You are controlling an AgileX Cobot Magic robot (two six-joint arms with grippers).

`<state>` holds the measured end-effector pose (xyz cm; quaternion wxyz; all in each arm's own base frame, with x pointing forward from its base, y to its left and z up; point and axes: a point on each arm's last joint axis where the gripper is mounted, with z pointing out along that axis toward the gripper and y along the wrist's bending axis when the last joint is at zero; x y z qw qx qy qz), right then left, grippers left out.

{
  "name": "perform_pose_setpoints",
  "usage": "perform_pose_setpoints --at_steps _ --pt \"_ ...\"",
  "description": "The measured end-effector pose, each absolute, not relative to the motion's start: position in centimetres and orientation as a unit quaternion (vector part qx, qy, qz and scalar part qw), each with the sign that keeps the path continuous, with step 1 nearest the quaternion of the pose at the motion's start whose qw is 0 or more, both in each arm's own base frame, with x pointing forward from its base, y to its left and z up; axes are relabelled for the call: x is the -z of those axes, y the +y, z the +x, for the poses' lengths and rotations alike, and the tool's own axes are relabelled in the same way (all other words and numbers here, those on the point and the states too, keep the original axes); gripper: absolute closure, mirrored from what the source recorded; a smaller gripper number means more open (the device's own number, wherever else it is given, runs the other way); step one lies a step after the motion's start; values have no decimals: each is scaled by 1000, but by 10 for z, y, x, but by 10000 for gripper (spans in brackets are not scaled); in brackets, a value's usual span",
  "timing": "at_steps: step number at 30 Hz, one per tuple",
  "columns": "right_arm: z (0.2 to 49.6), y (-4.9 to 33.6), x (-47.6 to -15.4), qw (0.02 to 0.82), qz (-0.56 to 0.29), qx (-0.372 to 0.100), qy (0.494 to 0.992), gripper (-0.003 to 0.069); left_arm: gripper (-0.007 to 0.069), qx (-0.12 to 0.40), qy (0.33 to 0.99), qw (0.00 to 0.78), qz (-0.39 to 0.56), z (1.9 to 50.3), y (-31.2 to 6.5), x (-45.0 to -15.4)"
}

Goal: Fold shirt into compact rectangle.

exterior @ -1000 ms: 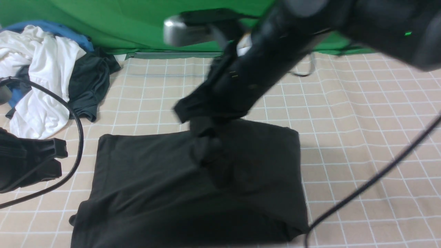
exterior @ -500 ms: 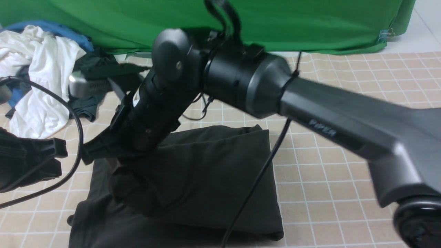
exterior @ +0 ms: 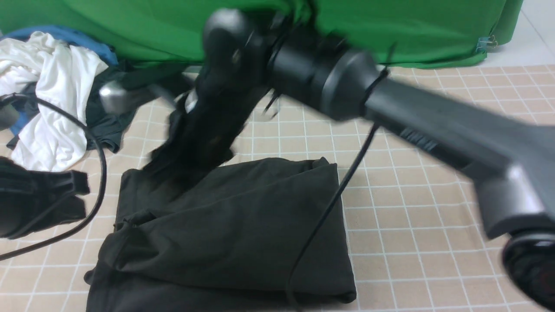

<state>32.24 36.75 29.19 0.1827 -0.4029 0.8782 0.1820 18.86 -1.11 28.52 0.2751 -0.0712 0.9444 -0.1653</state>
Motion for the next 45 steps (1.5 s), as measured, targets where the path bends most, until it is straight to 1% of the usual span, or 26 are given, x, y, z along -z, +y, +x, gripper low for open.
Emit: perform_pose_setpoints --at_steps 1,2,3,5,7,9,12,13,14,16,18,20,23,26,29,32,36,40,45 --pt "327 357 -301 194 -398 -166 881 369 606 178 941 279 -68 191 -13 -286" --pt "329 352 -306 201 -395 -160 882 419 606 189 939 281 -68 193 -15 -286" --pt "334 341 -316 212 -384 -154 885 513 606 213 934 279 -65 197 -20 -284" --pt "337 327 -332 228 -371 -150 888 592 606 234 933 268 -55 206 -28 -278" --pt "335 318 -338 229 -365 -147 890 615 606 240 937 249 -42 214 -36 -268" --pt "328 309 -339 218 -364 -143 894 620 606 239 943 230 -29 224 -47 -254" --pt "317 300 -325 183 -366 -131 903 621 606 234 951 201 -22 237 -58 -233" --pt "312 296 -311 157 -367 -122 909 621 606 230 956 181 -24 242 -61 -222" --pt "310 293 -306 146 -368 -118 911 621 606 228 958 172 -25 243 -61 -217" --pt "303 287 -283 104 -368 -102 918 621 606 212 966 147 -20 246 -60 -205" --pt "296 281 -257 61 -368 -86 924 621 606 183 976 119 -19 246 -56 -194" --pt "291 276 -240 37 -366 -77 927 621 606 158 982 101 -24 243 -51 -188" --pt "286 272 -220 24 -363 -71 929 621 606 137 986 84 -34 236 -47 -182" --pt "281 266 -200 14 -359 -66 931 621 606 133 987 82 -41 229 -46 -182" --pt "276 261 -184 10 -356 -63 932 621 606 129 986 98 -46 223 -44 -188" --pt "275 260 -176 16 -353 -65 933 621 606 115 987 101 -50 218 -41 -187" --pt "275 260 -175 19 -352 -66 934 621 606 82 991 85 -66 212 -35 -173" --pt "275 260 -174 18 -351 -67 934 621 606 79 991 76 -74 212 -35 -168" --pt "276 260 -169 13 -359 -61 931 621 606 83 990 83 -78 212 -35 -171"
